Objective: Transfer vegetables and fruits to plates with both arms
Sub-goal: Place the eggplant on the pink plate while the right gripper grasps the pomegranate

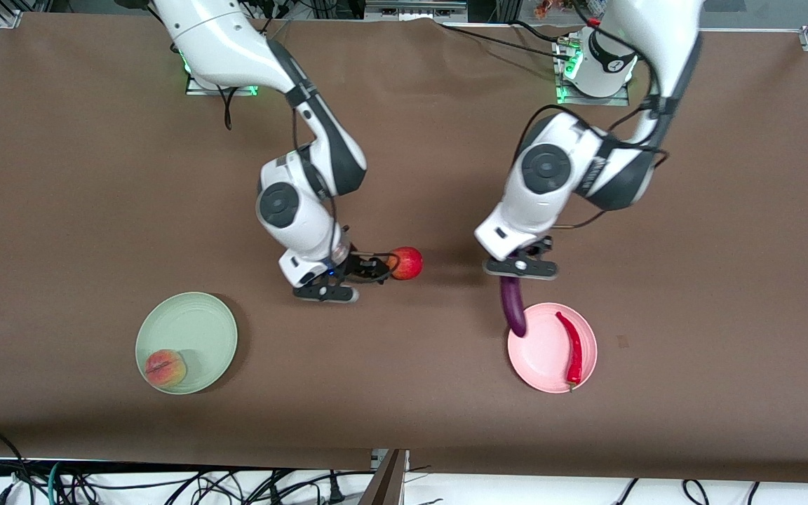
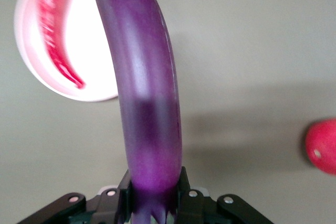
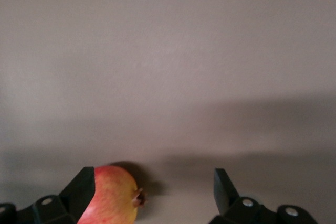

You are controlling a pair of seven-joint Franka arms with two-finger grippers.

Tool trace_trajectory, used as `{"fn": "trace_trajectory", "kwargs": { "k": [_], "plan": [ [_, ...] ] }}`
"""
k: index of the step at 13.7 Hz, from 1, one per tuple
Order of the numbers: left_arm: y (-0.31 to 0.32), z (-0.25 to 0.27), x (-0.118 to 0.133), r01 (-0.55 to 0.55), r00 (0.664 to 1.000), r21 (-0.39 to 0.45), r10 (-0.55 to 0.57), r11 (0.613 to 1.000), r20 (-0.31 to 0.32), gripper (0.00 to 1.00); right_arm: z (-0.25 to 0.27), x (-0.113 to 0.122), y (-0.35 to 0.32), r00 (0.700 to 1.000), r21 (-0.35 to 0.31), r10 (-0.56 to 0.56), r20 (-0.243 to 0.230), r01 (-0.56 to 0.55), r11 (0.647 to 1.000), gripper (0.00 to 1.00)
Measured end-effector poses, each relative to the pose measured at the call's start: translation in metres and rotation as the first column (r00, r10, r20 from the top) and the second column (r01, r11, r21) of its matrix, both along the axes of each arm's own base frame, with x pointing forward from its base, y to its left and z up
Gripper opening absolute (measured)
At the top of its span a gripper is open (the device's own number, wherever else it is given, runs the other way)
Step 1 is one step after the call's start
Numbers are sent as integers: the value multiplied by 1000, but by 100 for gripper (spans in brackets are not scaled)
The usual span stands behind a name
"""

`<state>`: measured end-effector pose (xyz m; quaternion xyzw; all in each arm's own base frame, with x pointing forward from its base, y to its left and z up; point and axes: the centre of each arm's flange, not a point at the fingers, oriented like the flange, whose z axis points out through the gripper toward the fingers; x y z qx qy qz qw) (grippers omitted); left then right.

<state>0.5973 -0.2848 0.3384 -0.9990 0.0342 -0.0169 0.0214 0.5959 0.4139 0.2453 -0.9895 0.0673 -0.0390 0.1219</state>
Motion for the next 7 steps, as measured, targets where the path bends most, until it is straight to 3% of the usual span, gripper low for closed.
{"fn": "trace_trajectory", "kwargs": {
  "k": [3,7],
  "plan": [
    [55,3,43,89,996,-5,-89,996,16,33,1,-26,39,1000,-23,-7,12,7,1000,100],
    [93,-48,77,148,989,-11,-148,989,-29,33,2,-32,55,999,-45,-2,38,4,999,100]
  ]
}}
